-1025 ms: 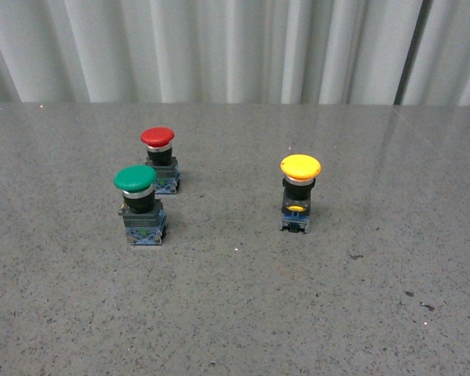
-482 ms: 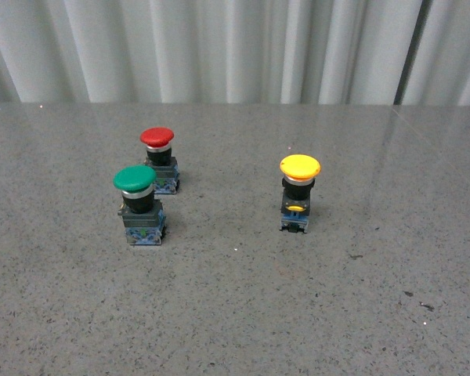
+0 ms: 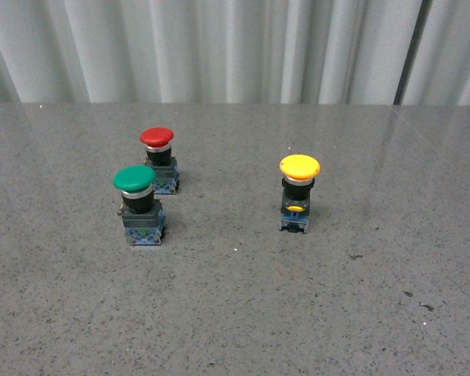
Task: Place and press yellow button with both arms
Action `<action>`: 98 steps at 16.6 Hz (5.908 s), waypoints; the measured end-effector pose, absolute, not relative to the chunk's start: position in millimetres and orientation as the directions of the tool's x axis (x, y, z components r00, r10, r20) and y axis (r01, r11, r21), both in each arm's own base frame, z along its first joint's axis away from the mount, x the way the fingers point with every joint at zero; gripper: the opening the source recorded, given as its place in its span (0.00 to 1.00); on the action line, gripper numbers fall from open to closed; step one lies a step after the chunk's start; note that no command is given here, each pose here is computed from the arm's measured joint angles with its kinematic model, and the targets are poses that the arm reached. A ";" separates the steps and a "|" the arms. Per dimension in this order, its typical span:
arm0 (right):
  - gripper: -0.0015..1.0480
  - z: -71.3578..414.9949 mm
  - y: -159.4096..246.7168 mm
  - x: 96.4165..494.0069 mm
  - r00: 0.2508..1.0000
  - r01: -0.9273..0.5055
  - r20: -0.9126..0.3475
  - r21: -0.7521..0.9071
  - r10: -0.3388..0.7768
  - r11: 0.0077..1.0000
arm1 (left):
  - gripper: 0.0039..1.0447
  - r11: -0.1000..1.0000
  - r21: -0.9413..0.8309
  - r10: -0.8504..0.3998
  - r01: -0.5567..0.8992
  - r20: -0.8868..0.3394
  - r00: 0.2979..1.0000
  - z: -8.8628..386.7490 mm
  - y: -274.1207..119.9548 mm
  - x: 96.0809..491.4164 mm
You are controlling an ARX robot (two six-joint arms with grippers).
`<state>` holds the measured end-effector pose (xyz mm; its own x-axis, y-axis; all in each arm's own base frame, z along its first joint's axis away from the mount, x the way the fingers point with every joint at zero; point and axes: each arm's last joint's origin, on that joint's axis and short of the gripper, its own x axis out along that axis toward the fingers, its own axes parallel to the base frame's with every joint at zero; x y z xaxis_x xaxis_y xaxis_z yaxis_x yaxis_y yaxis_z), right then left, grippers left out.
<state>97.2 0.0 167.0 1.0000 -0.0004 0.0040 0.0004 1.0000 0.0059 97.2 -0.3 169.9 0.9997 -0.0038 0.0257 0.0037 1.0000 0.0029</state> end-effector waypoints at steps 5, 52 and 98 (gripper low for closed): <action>0.94 167.1 0.0 97.2 1.000 0.000 0.005 0.006 0.000 1.000 | 0.14 1.000 0.002 -0.002 0.002 0.002 1.000 167.3 -0.2 97.3; 0.02 178.6 151.6 309.0 0.830 -0.403 -0.410 0.030 0.379 0.915 | 0.94 1.000 0.002 -0.002 0.002 0.002 1.000 167.3 -0.2 97.3; 0.02 273.9 109.4 222.3 0.906 -0.400 -0.002 0.327 0.423 0.856 | 0.94 1.000 0.002 -0.002 0.002 0.002 1.000 167.3 -0.2 97.3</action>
